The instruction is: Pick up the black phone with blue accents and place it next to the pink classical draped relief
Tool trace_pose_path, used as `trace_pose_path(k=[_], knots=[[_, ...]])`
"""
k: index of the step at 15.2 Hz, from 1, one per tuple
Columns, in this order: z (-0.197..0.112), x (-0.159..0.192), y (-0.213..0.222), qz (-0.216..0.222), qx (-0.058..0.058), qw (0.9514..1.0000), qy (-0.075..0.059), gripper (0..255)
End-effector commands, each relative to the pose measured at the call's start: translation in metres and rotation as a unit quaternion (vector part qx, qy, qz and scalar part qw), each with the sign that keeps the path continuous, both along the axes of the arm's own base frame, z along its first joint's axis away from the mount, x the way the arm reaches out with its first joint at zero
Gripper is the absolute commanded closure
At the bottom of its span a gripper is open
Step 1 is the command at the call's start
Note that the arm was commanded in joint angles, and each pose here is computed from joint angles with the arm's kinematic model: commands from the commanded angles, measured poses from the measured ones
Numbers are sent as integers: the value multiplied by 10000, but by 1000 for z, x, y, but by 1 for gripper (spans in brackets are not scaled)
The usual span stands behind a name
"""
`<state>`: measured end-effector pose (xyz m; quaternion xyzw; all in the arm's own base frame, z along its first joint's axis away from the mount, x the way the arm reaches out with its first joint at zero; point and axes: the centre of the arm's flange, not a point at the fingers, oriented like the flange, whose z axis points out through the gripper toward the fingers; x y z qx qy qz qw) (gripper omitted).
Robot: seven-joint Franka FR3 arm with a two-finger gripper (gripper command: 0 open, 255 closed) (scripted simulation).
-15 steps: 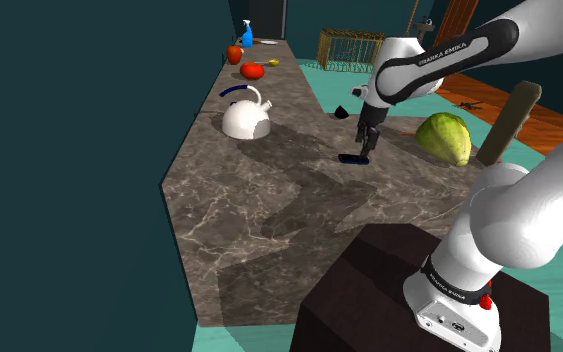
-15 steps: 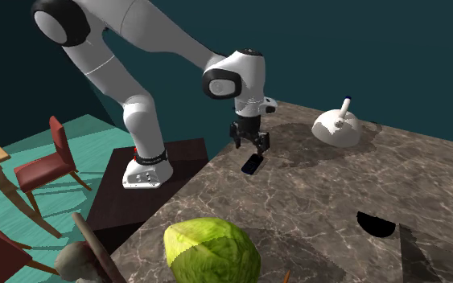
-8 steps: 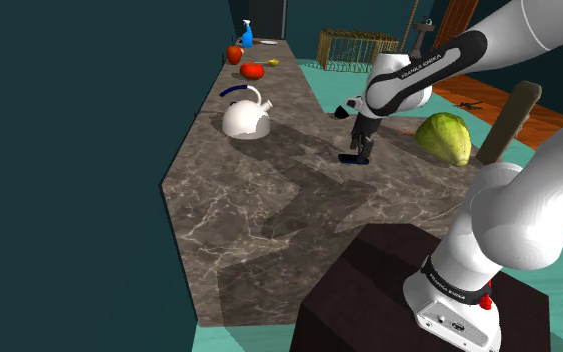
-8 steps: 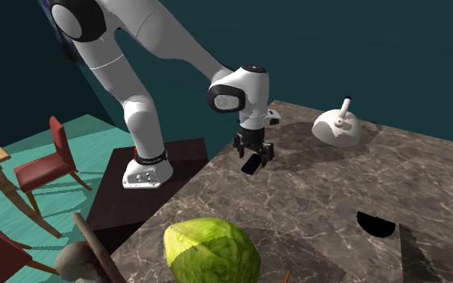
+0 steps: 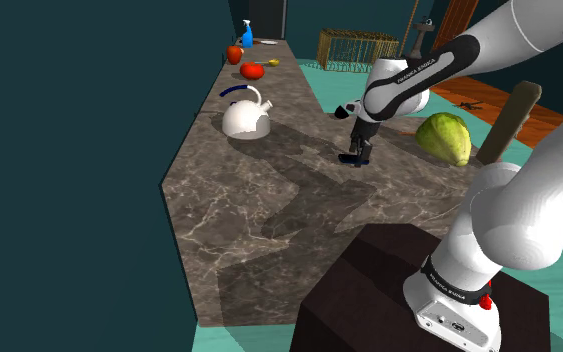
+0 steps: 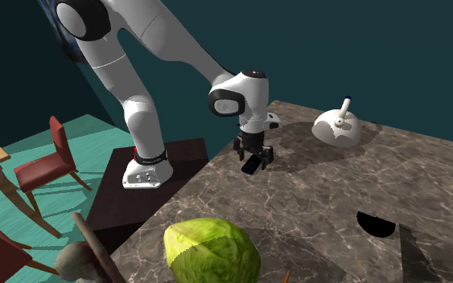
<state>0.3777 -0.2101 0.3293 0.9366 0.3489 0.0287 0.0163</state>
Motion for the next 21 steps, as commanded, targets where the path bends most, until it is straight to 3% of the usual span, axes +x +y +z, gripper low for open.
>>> trace_pose_path(k=[1,2,11,21], knots=[[0,0,0,0,0,10000,0,0],[0,0,0,0,0,10000,0,255],[0,0,0,0,0,10000,0,255],[53,0,0,0,0,10000,0,255]])
